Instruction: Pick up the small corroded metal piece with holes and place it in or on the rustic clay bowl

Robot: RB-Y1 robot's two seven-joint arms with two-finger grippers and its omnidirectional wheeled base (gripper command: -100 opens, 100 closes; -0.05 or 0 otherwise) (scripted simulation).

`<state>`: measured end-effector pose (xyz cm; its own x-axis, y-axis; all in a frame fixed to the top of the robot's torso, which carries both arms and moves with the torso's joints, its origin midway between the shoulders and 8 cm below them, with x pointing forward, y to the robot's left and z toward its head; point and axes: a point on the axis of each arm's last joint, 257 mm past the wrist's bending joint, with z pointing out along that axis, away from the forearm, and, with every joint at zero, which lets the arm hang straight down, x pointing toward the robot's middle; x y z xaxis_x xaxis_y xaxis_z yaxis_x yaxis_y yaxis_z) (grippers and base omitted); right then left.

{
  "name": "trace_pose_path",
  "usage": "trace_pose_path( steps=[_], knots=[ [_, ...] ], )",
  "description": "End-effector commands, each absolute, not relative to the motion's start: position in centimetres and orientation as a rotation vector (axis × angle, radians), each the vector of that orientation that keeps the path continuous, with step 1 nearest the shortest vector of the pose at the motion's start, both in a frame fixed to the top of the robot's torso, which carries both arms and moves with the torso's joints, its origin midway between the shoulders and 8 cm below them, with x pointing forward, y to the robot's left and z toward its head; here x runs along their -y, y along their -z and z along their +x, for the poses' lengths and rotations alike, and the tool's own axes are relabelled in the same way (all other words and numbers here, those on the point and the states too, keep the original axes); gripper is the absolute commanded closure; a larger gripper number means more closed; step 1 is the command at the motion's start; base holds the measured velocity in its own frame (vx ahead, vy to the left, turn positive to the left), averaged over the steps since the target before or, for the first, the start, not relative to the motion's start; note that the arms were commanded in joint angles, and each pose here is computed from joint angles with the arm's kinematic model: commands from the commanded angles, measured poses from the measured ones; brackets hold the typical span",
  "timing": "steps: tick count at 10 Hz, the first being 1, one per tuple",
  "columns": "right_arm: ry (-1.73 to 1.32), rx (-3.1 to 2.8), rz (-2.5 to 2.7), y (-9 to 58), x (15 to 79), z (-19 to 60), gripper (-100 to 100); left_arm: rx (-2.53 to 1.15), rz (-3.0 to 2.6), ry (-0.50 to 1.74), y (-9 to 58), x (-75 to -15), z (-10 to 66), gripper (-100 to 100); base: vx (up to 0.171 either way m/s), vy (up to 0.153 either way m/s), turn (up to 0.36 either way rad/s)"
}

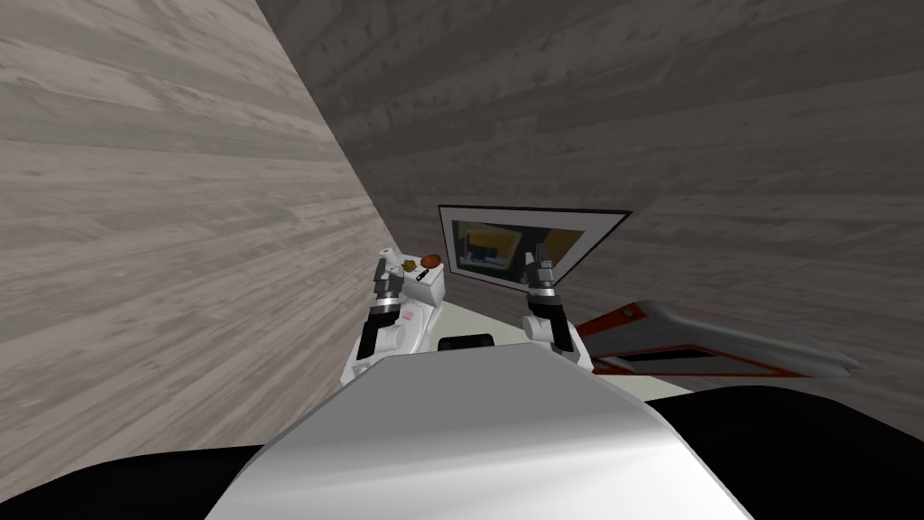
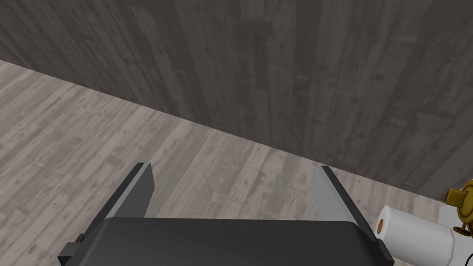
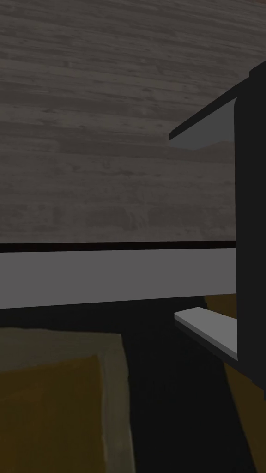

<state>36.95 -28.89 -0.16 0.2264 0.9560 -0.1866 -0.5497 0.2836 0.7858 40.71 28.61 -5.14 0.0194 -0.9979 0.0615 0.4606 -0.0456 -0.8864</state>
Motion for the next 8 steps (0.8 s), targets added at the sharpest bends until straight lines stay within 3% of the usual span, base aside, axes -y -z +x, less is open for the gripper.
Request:
trace_pose_path(
  steps=[1, 8],
  knots=[
    [-1.146, -0.754, 0.656, 0.2, 28.9, 36.9, 0, -0.835, -0.972, 1.446, 6.9, -28.7, 42.4, -100, -0.115, -0.025, 0.013],
    [-1.146, -0.754, 0.656, 0.2, 28.9, 36.9, 0, -0.941, -1.272, 1.513, 14.3, -29.0, 48.9, -100, -0.085, -0.01, 0.007]
  ],
)
